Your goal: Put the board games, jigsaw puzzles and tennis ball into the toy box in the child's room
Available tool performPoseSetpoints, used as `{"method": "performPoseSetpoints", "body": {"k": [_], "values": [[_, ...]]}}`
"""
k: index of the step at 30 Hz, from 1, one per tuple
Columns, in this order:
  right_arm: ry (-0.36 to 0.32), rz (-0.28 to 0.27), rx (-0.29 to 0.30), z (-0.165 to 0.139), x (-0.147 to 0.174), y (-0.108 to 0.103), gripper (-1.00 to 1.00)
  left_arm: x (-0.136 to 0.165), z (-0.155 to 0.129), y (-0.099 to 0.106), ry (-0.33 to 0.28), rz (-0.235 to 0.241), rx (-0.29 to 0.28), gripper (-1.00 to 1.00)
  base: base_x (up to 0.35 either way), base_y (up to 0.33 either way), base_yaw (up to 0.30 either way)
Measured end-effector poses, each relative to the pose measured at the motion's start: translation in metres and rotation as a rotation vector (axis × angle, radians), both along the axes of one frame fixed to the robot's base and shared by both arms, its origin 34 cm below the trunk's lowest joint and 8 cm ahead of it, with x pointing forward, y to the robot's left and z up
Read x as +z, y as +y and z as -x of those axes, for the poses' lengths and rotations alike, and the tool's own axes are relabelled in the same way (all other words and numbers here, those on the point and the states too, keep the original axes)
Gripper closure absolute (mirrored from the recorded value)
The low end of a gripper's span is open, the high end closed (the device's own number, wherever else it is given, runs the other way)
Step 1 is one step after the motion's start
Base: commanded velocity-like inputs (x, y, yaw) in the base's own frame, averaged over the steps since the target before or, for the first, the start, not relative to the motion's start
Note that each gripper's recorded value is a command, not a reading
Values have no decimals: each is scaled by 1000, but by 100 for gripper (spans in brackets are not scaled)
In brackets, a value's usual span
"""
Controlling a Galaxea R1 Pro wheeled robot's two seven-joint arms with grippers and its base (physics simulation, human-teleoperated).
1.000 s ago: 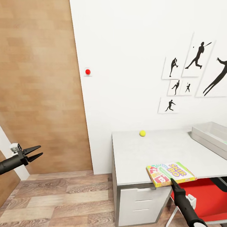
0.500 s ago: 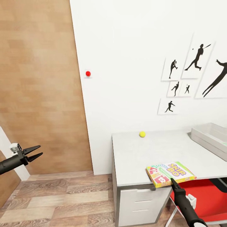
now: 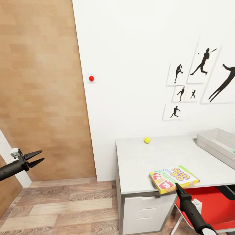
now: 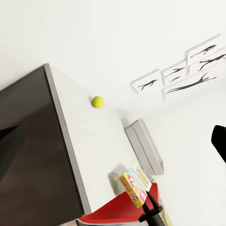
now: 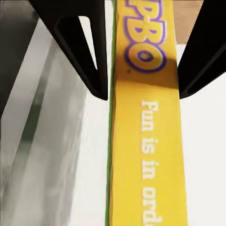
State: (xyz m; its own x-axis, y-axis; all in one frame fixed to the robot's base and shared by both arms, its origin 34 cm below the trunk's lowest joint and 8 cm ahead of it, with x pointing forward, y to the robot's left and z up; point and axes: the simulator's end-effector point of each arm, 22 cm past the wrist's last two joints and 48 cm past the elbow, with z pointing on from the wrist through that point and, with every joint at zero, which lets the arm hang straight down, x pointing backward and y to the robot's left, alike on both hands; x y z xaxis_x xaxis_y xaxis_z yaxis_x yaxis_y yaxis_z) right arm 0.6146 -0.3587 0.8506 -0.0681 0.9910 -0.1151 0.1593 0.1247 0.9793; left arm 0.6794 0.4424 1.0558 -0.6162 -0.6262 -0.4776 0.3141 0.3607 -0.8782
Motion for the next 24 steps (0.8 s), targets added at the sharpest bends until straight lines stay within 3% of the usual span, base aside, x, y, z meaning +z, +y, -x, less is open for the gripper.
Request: {"method": "performPoseSetpoints", "body": {"k": [12, 15, 19, 24], "values": [[-179, 21, 177, -18, 107, 23, 100, 13, 3, 0, 1, 0, -1, -100, 0, 0, 0], [-218, 37, 241, -20, 133, 40, 100, 16, 4, 0, 1, 0, -1, -100, 0, 0, 0], [-291, 66, 375, -22, 175, 85, 100, 20, 5, 0, 2, 0, -1, -100, 0, 0, 0], [-369, 109, 440, -20, 218, 110, 100, 25, 6, 0, 3, 1, -2, -100, 0, 0, 0]]}}
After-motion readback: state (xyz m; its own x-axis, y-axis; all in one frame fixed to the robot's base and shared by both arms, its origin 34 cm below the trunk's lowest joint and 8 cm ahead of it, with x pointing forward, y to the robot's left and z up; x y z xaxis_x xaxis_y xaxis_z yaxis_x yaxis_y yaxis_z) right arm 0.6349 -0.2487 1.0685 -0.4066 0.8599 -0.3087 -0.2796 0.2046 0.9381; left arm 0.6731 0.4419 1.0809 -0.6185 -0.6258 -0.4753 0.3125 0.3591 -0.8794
